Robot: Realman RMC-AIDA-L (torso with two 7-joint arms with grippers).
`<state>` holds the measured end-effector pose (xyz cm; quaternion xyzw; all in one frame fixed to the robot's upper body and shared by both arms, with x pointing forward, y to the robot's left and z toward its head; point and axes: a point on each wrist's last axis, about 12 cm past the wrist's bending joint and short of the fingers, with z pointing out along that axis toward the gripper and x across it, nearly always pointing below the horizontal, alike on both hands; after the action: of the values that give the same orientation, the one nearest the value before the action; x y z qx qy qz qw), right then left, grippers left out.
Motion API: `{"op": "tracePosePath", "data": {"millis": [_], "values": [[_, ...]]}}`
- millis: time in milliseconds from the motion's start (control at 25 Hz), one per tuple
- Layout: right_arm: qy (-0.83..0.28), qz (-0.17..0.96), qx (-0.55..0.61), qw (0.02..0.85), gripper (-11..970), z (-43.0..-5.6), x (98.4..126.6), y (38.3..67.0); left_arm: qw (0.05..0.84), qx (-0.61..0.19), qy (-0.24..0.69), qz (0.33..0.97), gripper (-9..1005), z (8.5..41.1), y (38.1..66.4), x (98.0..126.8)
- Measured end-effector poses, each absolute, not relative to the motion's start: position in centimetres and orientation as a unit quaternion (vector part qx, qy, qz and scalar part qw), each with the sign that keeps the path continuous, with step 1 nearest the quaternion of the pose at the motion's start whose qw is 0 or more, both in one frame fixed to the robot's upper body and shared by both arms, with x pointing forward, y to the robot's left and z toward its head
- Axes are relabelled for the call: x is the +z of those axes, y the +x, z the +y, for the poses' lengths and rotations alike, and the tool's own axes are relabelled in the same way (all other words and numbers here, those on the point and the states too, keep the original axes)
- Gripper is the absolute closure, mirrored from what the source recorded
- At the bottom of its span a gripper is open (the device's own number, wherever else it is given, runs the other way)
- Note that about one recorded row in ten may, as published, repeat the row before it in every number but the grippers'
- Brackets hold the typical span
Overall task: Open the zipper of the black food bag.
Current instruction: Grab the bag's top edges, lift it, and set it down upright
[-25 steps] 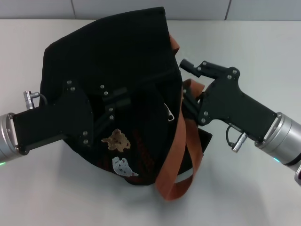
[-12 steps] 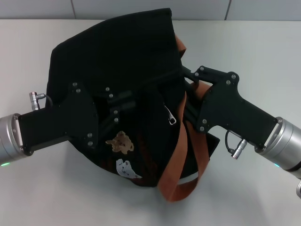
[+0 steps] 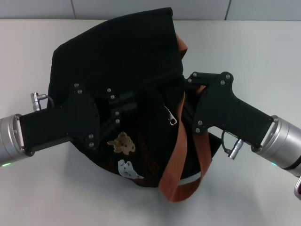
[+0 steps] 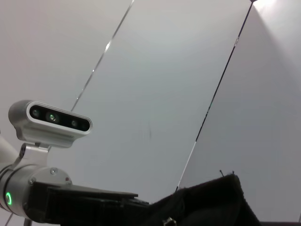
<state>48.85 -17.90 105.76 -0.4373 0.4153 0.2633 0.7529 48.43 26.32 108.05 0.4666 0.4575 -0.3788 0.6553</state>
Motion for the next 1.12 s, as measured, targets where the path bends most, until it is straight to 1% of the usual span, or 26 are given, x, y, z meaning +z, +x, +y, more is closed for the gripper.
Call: {"op": "tracePosePath", "data": {"millis": [40,240,440,600,880,1120], "values": [[-0.438,0.414,0.264,0.753,696,-17.8,105.8,48.9,0.655,-0.379,0.467,0.457,903,26.3,48.4,108.0],[-0.438,0.412,0.267,0.753,826,-17.7,105.9,49.0,0.651,-0.381,0.471,0.457,903,26.2,48.4,108.0],[-0.439,0.411,0.268,0.753,840,-17.6,106.0,49.1,0.652,-0.380,0.475,0.452,903,25.9,48.3,107.8],[-0.438,0.412,0.267,0.753,945,-17.5,106.0,49.2,0.652,-0.380,0.476,0.452,904,25.9,48.3,107.8],[-0.432,0.419,0.265,0.753,956,-17.7,105.9,49.2,0.655,-0.377,0.472,0.453,904,26.1,48.3,107.8],[-0.417,0.447,0.267,0.745,961,-18.8,105.3,48.9,0.669,-0.362,0.457,0.461,904,27.0,48.0,107.8]]}}
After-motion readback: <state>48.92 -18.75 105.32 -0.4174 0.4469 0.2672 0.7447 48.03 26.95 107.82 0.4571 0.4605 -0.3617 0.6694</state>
